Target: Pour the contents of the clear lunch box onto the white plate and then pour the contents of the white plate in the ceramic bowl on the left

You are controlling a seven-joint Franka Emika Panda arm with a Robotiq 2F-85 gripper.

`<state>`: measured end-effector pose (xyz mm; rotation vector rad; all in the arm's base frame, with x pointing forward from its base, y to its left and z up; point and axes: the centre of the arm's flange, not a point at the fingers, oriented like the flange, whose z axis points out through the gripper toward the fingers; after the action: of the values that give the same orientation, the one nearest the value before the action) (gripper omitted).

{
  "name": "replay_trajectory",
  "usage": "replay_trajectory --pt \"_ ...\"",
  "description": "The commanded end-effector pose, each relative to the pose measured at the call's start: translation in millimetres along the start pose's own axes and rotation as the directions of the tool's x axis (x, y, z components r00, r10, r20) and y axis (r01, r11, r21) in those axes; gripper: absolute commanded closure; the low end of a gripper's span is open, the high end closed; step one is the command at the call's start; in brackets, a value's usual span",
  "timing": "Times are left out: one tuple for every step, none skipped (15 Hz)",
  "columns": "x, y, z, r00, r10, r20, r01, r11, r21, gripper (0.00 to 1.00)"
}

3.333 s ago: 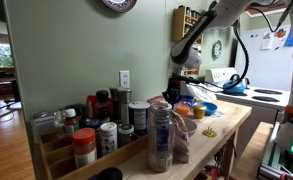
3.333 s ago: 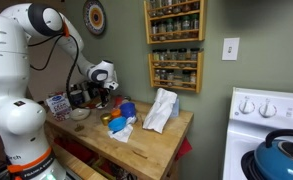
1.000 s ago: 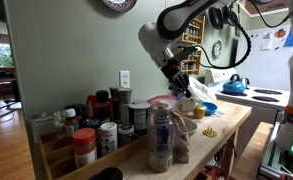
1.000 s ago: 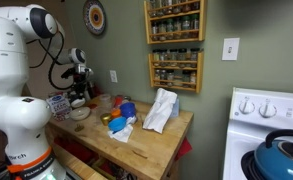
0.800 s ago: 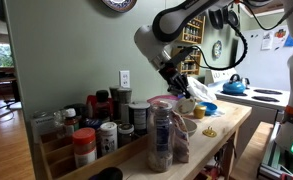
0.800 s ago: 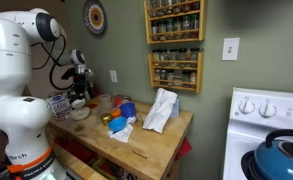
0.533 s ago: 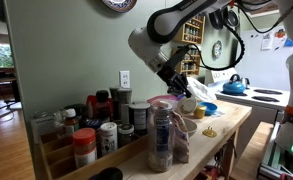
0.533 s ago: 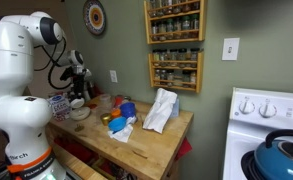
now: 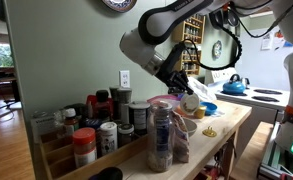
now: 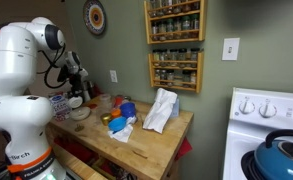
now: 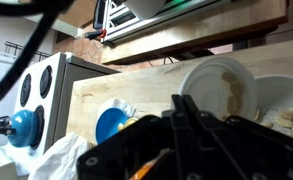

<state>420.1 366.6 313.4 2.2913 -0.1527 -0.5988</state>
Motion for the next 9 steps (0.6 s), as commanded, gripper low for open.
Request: replay_trajectory --pt "3.1 -13.8 -9.6 0.998 0.067 -0.005 -0.067 0.993 -0.095 0.99" --pt "2.8 -13.9 -10.8 0.997 0.078 -0.008 -0.078 0.991 -0.108 0.99" --pt "-0.8 -5.5 -2.0 0.999 0.044 0.000 -0.044 0.997 -0.058 0.95" --pt "-0.7 -7.3 -2.8 0.999 0.054 -0.001 -0.054 0.996 -0.070 0.95" --pt "-0.4 -8.9 -3.3 0.998 0.058 -0.002 -0.058 0.996 -0.074 0.95" --pt "0.0 -9.7 -3.8 0.998 0.059 -0.003 -0.059 0.995 -0.076 0.95" --pt "0.4 -9.8 -4.1 0.998 0.060 -0.003 -0.060 0.995 -0.077 0.95" --pt "0.9 -9.8 -4.3 0.998 0.061 -0.002 -0.061 0.995 -0.077 0.95" --pt "1.7 -13.8 -7.0 0.997 0.079 0.006 -0.078 0.991 -0.112 0.99"
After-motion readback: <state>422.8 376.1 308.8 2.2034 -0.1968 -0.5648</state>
